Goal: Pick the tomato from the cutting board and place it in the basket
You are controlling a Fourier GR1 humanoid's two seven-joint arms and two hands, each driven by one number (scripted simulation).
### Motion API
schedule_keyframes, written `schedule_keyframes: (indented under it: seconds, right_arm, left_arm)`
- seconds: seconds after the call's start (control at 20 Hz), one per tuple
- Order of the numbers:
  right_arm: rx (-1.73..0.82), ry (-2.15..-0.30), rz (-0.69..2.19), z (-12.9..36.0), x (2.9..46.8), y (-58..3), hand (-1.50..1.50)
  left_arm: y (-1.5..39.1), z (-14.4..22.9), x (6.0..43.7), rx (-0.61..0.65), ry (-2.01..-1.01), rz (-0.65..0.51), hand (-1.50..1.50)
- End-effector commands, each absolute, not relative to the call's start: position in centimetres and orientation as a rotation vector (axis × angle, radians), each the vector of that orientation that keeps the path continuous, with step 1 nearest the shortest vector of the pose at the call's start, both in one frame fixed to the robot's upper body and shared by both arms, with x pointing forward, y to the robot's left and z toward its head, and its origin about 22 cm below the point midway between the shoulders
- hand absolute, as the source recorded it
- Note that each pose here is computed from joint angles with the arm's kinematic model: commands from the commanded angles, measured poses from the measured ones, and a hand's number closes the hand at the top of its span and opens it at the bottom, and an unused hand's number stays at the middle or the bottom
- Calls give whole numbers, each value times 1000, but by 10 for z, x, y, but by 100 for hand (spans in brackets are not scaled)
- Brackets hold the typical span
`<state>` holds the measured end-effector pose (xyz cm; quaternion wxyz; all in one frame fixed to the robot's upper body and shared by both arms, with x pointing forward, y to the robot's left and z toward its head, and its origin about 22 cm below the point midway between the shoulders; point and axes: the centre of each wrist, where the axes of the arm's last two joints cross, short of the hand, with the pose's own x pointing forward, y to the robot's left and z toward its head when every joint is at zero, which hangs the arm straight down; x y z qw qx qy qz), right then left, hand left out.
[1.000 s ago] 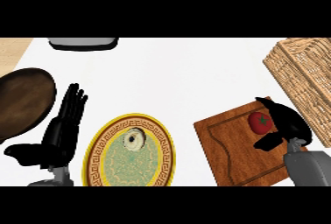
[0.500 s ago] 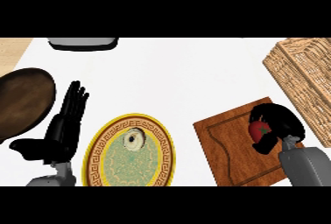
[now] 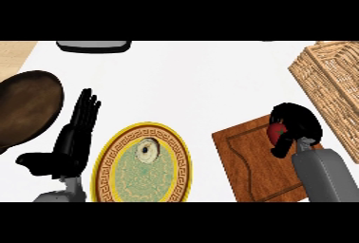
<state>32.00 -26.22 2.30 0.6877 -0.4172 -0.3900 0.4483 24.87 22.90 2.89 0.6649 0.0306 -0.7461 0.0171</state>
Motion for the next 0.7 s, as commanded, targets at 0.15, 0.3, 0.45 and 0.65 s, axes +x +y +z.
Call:
schedule_keyframes:
  seconds: [0.15, 0.3, 0.45, 0.65]
  right_arm:
    - [-1143, -554, 412, 42, 361, -283, 150]
    - [-1246, -549, 242, 66, 384, -272, 150]
    - [-1318, -605, 71, 97, 407, -257, 150]
    - [-1385, -779, -133, 128, 424, -240, 150]
  left_arm:
    - [216, 41, 255, 14, -1733, -18, 0]
    - [210, 40, 258, -10, -1742, -31, 0]
    - [205, 43, 261, -34, -1738, -67, 0]
    - [202, 36, 259, -32, -1719, -56, 0]
